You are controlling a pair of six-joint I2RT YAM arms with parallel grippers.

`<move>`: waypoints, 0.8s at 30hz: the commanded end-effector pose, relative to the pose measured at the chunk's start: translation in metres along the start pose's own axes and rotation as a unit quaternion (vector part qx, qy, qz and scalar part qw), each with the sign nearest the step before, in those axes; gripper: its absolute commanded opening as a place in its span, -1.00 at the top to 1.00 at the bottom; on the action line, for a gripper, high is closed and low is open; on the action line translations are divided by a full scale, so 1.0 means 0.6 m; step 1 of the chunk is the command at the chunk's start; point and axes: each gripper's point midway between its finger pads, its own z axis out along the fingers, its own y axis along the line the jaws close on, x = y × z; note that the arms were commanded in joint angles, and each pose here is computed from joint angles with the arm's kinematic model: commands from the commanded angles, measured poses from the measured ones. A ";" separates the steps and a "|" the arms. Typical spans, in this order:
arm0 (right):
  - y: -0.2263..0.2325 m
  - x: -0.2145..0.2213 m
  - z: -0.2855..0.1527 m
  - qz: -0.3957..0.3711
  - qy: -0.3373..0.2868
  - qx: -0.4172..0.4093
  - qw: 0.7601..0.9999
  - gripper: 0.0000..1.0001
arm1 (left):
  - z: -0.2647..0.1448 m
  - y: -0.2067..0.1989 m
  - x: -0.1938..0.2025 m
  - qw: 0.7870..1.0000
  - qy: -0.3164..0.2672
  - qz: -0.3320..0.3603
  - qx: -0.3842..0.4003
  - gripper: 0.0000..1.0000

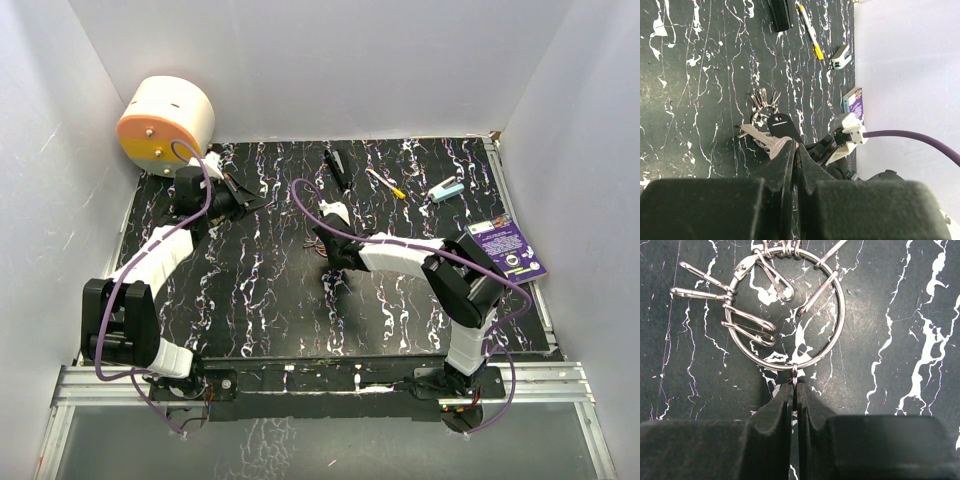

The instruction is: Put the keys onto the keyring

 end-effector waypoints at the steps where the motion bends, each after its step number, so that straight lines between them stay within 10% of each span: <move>1: -0.007 -0.006 -0.004 0.013 -0.016 0.009 1.000 0.85 | -0.015 -0.021 -0.015 0.999 -0.018 0.017 0.021 1.00; 15: -0.028 -0.033 -0.270 0.058 0.004 -0.054 0.997 0.84 | -0.031 -0.026 -0.031 0.999 -0.036 0.017 0.020 1.00; 24: 0.032 -0.028 -0.182 -0.041 0.098 -0.057 0.993 0.84 | -0.036 -0.014 -0.035 0.999 -0.042 0.012 0.011 1.00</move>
